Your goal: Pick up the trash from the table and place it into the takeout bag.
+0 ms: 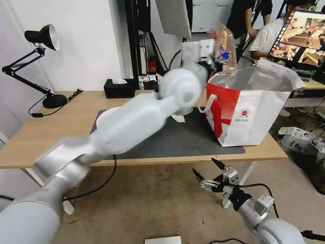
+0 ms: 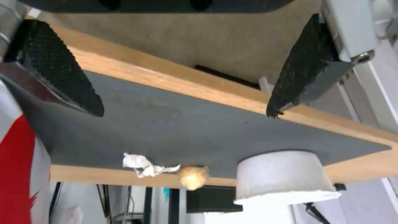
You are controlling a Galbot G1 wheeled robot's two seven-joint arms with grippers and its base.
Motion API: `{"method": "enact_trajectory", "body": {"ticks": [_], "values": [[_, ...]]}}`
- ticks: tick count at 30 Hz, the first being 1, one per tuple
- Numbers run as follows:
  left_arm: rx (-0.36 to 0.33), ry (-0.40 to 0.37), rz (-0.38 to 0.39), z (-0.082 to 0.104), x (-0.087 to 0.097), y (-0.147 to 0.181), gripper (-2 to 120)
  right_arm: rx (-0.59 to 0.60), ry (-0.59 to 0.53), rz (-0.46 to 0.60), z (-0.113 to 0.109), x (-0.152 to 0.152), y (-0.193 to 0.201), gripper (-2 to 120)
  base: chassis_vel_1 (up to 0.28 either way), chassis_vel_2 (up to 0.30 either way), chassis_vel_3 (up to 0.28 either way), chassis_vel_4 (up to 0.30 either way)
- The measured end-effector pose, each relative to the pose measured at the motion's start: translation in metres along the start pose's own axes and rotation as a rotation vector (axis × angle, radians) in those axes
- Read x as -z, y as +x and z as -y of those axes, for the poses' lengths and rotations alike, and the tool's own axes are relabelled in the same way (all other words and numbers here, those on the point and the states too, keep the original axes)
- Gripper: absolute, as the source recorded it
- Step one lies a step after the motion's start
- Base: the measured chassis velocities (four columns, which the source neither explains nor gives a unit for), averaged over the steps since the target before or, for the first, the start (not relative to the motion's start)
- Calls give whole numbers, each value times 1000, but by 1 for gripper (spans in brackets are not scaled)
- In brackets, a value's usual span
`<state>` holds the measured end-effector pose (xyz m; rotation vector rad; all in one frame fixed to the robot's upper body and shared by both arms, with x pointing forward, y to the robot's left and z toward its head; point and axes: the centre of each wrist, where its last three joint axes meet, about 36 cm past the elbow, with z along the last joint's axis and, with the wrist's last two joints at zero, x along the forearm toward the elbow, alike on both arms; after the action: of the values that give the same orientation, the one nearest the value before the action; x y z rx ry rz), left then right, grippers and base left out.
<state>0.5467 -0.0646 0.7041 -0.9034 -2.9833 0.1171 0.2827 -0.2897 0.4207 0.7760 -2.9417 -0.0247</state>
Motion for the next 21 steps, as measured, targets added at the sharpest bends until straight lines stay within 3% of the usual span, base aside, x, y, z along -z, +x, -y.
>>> {"method": "enact_trajectory", "body": {"ticks": [2,4,11,16,21], "values": [[-14,-64,22,8,-11,-9,0,-6,0,5,1,1,1,100,0,0,0,0],[-17,-75,26,10,-13,-10,0,-6,0,6,1,1,1,100,0,0,0,0],[-54,-285,55,21,-47,-44,0,-28,-7,18,2,1,5,100,0,0,0,0],[-67,-333,20,23,-55,-50,2,-34,-14,23,2,0,9,100,0,0,0,0],[-68,-354,-11,23,-57,-51,20,-35,-29,33,-1,-2,8,100,0,0,0,0]]}}
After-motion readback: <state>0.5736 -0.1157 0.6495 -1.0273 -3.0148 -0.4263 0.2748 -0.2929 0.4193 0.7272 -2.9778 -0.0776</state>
